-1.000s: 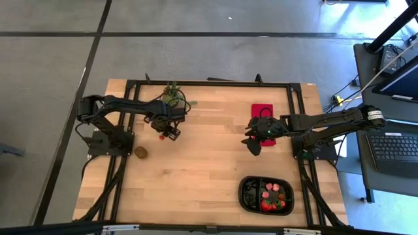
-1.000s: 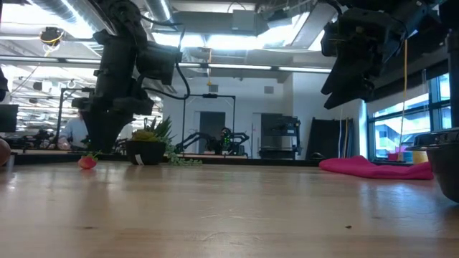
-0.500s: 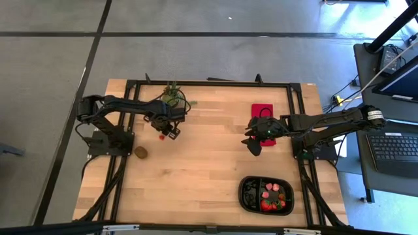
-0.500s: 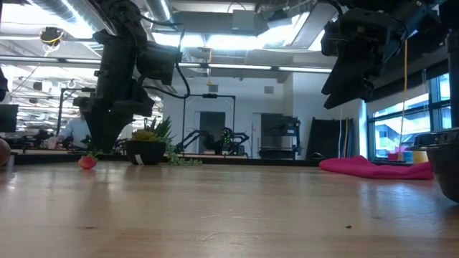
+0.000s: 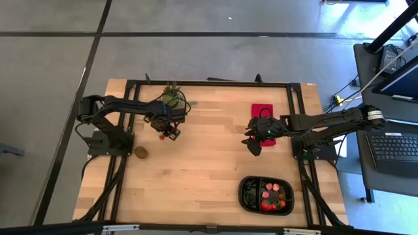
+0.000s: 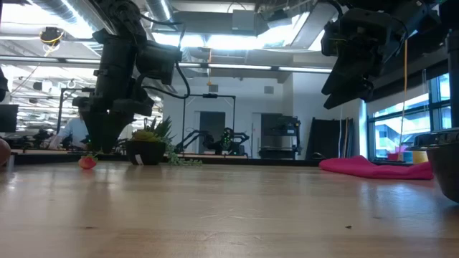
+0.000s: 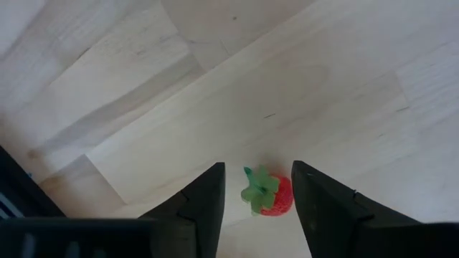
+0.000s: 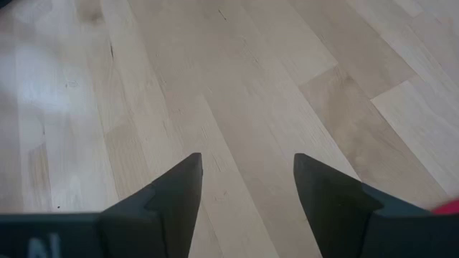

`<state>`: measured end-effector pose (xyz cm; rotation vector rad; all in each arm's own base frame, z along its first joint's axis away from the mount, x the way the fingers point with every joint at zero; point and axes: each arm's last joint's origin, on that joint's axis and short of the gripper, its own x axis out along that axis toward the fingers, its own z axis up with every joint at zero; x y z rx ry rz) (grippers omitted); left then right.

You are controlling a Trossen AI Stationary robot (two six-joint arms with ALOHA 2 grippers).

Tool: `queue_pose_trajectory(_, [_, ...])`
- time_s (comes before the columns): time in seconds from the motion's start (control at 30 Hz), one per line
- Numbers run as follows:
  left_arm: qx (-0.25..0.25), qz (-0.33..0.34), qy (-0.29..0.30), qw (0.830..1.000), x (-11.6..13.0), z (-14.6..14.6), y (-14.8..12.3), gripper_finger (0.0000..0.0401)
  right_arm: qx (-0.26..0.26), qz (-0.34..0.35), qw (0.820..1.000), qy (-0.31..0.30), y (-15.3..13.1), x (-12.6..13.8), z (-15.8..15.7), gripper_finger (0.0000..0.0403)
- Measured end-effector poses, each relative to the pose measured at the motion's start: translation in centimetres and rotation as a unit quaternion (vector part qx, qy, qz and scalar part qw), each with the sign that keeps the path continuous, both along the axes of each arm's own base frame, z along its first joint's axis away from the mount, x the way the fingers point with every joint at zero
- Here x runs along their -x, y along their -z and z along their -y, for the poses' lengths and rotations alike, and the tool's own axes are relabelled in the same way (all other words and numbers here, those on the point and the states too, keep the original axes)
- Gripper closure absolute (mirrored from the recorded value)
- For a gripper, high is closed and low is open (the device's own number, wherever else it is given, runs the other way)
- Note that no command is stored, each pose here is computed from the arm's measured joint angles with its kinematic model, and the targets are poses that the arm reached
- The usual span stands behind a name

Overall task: Pick and placing Produce into tupperware
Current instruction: Put the strawberry into the right of the black bin

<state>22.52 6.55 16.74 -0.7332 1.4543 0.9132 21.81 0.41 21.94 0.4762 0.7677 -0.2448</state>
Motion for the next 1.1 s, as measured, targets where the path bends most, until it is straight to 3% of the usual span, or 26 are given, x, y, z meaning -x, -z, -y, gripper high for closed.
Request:
queue_pose_trajectory(0.33, [0.003, -0.028, -0.014, 0.999, 1.2, 0.3, 1.3, 0.0241, 0.0, -0.002, 1.0, 0.0, 0.0, 0.0, 0.0, 0.0181])
queue_pose_trajectory(1.1, [0.007, -0.01, -0.023, 1.0, 1.2, 0.4, 1.9, 0.0312, 0.0, -0.004, 1.0, 0.0, 0.1, 0.1, 0.0, 0.0181])
